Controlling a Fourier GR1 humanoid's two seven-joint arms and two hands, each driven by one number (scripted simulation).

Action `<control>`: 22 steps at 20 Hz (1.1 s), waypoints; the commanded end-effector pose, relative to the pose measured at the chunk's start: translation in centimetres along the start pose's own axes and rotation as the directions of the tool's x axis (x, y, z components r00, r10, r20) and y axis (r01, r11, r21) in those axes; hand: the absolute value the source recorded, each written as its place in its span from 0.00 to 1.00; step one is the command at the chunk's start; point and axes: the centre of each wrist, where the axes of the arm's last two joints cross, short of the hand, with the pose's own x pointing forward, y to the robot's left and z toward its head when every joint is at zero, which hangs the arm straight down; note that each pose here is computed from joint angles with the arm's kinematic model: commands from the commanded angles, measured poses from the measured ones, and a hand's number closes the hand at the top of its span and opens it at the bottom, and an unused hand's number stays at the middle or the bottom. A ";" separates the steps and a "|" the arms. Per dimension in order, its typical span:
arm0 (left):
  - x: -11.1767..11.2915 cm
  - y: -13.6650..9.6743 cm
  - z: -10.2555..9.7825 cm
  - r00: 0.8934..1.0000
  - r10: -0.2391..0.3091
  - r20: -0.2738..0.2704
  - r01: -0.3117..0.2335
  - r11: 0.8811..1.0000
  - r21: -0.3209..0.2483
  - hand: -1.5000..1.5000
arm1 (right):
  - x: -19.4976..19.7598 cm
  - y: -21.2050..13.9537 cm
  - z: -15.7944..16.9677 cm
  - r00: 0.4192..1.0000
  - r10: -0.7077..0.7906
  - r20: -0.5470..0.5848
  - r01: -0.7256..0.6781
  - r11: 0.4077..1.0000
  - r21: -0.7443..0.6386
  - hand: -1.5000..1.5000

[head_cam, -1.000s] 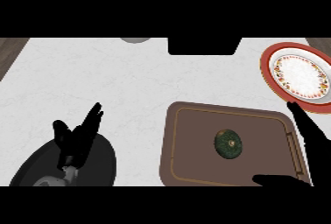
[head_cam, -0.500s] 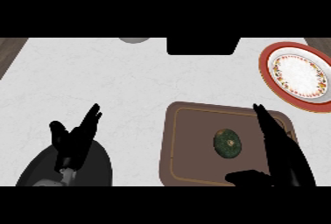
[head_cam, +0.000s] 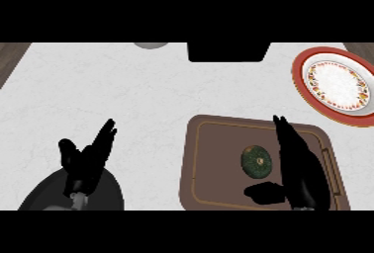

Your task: Pick the squash from the tray and place it in the plate

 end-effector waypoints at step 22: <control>-2.3 0.9 0.0 0.999 -0.003 -0.053 0.002 1.000 -0.017 0.50 | -3.4 4.9 -4.3 0.976 0.217 0.011 -0.217 0.974 0.068 1.00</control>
